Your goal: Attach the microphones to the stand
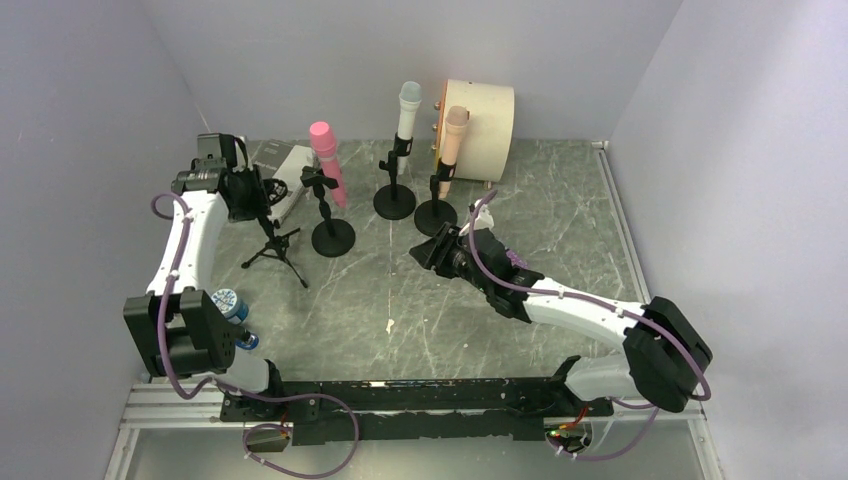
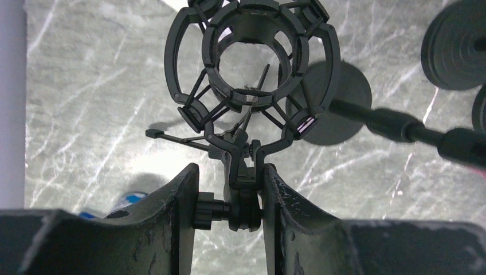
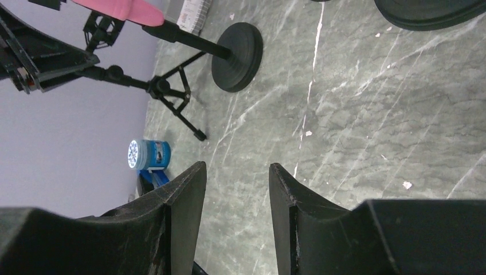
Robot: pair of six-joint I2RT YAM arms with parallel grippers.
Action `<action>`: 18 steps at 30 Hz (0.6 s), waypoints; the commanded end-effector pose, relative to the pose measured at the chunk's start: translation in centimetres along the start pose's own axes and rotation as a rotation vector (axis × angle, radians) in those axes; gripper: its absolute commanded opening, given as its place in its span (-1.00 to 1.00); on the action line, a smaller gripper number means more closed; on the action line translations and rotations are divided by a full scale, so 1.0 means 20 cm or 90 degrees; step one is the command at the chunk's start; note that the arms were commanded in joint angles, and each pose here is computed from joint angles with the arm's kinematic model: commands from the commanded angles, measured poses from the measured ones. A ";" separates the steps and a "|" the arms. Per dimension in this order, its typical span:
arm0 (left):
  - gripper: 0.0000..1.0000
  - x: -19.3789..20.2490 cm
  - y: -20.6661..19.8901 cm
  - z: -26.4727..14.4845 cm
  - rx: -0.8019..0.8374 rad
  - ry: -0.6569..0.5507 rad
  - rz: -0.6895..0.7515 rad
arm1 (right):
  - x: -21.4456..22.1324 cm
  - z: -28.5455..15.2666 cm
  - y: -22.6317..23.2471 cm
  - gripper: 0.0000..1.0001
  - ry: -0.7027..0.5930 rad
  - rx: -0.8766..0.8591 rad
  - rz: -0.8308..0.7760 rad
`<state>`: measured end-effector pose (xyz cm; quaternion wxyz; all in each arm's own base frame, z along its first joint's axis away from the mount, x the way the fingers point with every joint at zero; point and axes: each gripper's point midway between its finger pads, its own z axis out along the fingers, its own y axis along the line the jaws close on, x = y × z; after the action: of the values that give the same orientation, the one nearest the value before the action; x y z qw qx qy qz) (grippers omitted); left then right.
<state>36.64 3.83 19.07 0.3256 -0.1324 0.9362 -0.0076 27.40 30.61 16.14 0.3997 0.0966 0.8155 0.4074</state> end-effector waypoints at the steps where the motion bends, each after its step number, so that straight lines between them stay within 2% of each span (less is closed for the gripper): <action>1: -0.81 -0.01 -0.10 -0.26 0.061 -0.032 -0.021 | -0.09 -0.04 0.07 -0.06 -0.034 -0.020 -0.006; 9: -0.81 0.20 -0.22 -0.47 0.105 -0.028 -0.020 | -0.12 -0.05 0.07 -0.05 -0.041 -0.009 -0.016; 15: -0.81 0.42 -0.17 -0.55 0.056 0.040 -0.004 | -0.13 -0.05 0.07 -0.05 -0.042 -0.001 -0.006; 18: -0.81 0.50 -0.21 -0.58 0.098 0.047 -0.002 | -0.13 -0.05 0.07 -0.05 -0.037 0.003 -0.010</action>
<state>25.38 -2.73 22.94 0.3111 -0.1023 0.9427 -0.0642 27.24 29.54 15.98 0.4032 0.0988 0.8236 0.3864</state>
